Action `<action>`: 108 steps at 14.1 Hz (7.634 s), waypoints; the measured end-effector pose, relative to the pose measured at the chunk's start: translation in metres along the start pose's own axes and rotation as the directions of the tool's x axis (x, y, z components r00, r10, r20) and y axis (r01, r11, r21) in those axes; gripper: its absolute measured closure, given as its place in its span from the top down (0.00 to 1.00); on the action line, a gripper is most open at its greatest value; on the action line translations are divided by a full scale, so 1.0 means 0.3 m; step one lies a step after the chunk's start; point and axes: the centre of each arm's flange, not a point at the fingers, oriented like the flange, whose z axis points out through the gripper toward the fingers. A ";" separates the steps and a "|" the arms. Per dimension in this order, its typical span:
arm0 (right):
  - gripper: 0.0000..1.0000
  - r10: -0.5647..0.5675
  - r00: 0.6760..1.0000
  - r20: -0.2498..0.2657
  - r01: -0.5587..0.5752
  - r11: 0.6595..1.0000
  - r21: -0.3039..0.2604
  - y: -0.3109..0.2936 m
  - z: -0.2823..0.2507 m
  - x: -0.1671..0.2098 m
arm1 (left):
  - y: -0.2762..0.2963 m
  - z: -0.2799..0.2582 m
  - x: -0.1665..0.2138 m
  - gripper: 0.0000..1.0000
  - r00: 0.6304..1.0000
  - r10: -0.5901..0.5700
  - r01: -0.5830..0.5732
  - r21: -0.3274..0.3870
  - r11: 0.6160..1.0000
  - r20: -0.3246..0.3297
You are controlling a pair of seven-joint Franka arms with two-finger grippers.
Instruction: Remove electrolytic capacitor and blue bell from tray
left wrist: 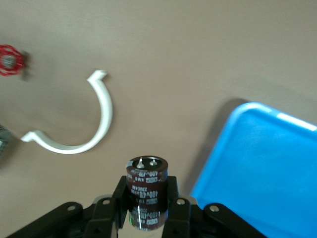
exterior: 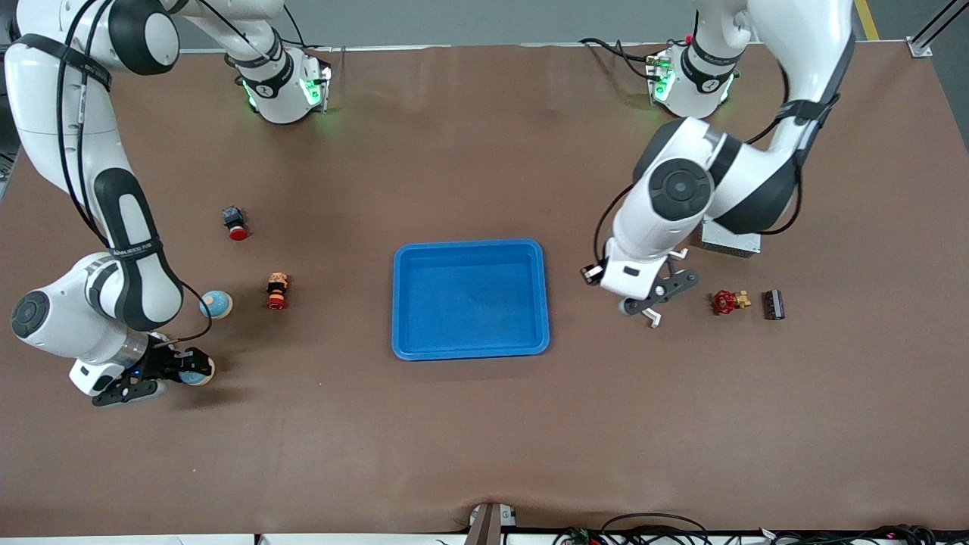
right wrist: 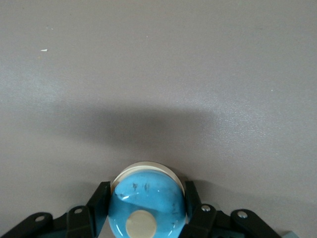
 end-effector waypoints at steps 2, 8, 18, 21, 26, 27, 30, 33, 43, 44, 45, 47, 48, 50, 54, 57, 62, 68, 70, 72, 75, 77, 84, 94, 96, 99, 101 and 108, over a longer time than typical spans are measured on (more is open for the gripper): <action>0.65 0.000 1.000 -0.004 0.000 1.000 -0.002 0.000 0.001 0.001 | -0.089 -0.004 0.014 0.33 0.998 0.060 -0.061 0.046 0.997 0.025; 0.65 -0.001 1.000 -0.019 0.000 1.000 -0.013 0.003 0.002 0.006 | -0.375 0.026 0.178 0.33 0.980 0.175 -0.183 0.082 0.980 0.094; 0.81 0.005 0.999 -0.037 -0.006 1.000 -0.030 0.016 0.022 0.002 | -0.510 0.329 0.207 0.33 0.964 0.264 -0.265 0.031 0.964 0.020; 1.00 0.008 0.999 -0.043 -0.010 0.999 -0.040 0.026 0.044 -0.003 | -0.553 0.425 0.233 0.33 0.950 0.312 -0.311 0.078 0.947 0.008; 1.00 0.004 1.000 -0.020 -0.004 1.000 -0.015 0.016 0.026 0.010 | -0.612 0.592 0.290 0.33 0.933 0.359 -0.358 0.093 0.929 0.008; 1.00 0.000 1.000 -0.001 0.000 1.000 0.004 0.008 0.010 0.019 | -0.609 0.617 0.293 0.33 0.932 0.362 -0.361 0.081 0.929 0.007; 1.00 -0.015 0.999 0.034 0.013 0.999 0.048 -0.005 -0.078 0.064 | -0.599 0.654 0.293 0.33 0.931 0.365 -0.365 0.066 0.929 0.013; 1.00 -0.029 0.998 0.050 0.025 0.997 0.075 -0.014 -0.182 0.103 | -0.596 0.660 0.295 0.33 0.929 0.369 -0.369 0.067 0.927 0.014; 1.00 0.082 0.993 0.087 -0.084 0.996 0.019 -0.134 -0.617 0.157 | -0.588 0.688 0.309 0.33 0.930 0.366 -0.367 0.054 0.929 0.023; 1.00 0.093 0.991 0.093 -0.094 0.996 0.004 -0.147 -0.672 0.154 | -0.587 0.689 0.311 0.33 0.930 0.366 -0.366 0.054 0.929 0.023; 1.00 0.103 0.990 0.097 -0.102 0.995 -0.014 -0.154 -0.724 0.147 | -0.587 0.688 0.313 0.33 0.931 0.365 -0.366 0.053 0.929 0.022; 1.00 0.116 0.989 0.095 -0.111 0.992 -0.054 -0.163 -0.819 0.135 | -0.585 0.688 0.315 0.35 0.931 0.365 -0.366 0.052 0.929 0.021; 1.00 0.133 0.986 0.099 -0.127 0.990 -0.064 -0.169 -0.859 0.126 | -0.584 0.689 0.316 0.37 0.931 0.365 -0.366 0.052 0.929 0.021; 1.00 0.162 0.981 0.107 -0.155 0.985 -0.070 -0.183 -0.922 0.108 | -0.583 0.687 0.318 0.54 0.931 0.365 -0.365 0.051 0.929 0.019; 1.00 0.178 0.980 0.092 -0.172 0.982 -0.073 -0.200 -1.021 0.088 | -0.581 0.671 0.329 0.92 0.932 0.362 -0.362 0.051 0.931 0.009; 1.00 0.183 0.980 0.076 -0.178 0.982 -0.068 -0.282 -1.134 0.078 | -0.607 0.626 0.348 1.00 0.932 0.362 -0.360 0.066 0.930 -0.008; 1.00 0.163 0.985 0.050 -0.160 0.985 -0.062 -0.405 -1.282 0.047 | -0.850 0.491 0.448 1.00 0.887 0.461 -0.457 0.115 0.882 -0.007; 1.00 0.133 0.989 0.061 -0.125 0.985 -0.117 -0.448 -1.310 0.012 | -1.183 0.247 0.497 1.00 0.847 0.529 -0.530 -0.002 0.848 0.043; 1.00 0.134 0.989 0.067 -0.126 0.985 -0.118 -0.453 -1.312 -0.017 | -1.215 0.130 0.491 1.00 0.851 0.522 -0.522 -0.004 0.853 0.063; 1.00 0.138 0.988 0.070 -0.129 0.985 -0.118 -0.457 -1.316 -0.049 | -1.207 0.005 0.486 1.00 0.855 0.511 -0.513 0.001 0.858 0.089; 1.00 0.147 0.987 0.068 -0.138 0.983 -0.119 -0.448 -1.331 -0.076 | -1.214 -0.183 0.503 1.00 0.867 0.489 -0.491 -0.009 0.871 0.090; 1.00 0.148 0.987 0.067 -0.140 0.983 -0.119 -0.452 -1.332 -0.077 | -1.221 -0.273 0.519 1.00 0.874 0.480 -0.480 -0.013 0.877 0.071; 1.00 0.167 0.984 0.059 -0.159 0.980 -0.121 -0.451 -1.343 -0.079 | -1.071 -0.400 0.514 1.00 0.867 0.498 -0.497 -0.014 0.867 0.032; 1.00 0.166 0.981 0.098 -0.154 0.981 -0.115 -0.444 -1.340 -0.101 | -0.809 -0.697 0.297 1.00 0.895 0.441 -0.440 0.023 0.898 -0.074; 1.00 0.149 0.983 0.108 -0.137 0.984 -0.112 -0.445 -1.338 -0.104 | -0.801 -0.755 0.232 1.00 0.897 0.436 -0.436 0.010 0.900 -0.074; 1.00 0.139 0.984 0.112 -0.127 0.986 -0.109 -0.427 -1.340 -0.110 | -0.819 -0.796 0.198 1.00 0.905 0.416 -0.418 -0.002 0.909 -0.086; 1.00 0.140 0.982 0.124 -0.127 0.986 -0.107 -0.412 -1.343 -0.121 | -0.822 -0.778 0.204 1.00 0.909 0.408 -0.410 -0.003 0.912 -0.081; 1.00 0.233 0.962 0.145 -0.218 0.969 -0.113 -0.335 -1.378 -0.179 | -0.841 -0.753 0.217 1.00 0.915 0.397 -0.398 -0.003 0.917 -0.074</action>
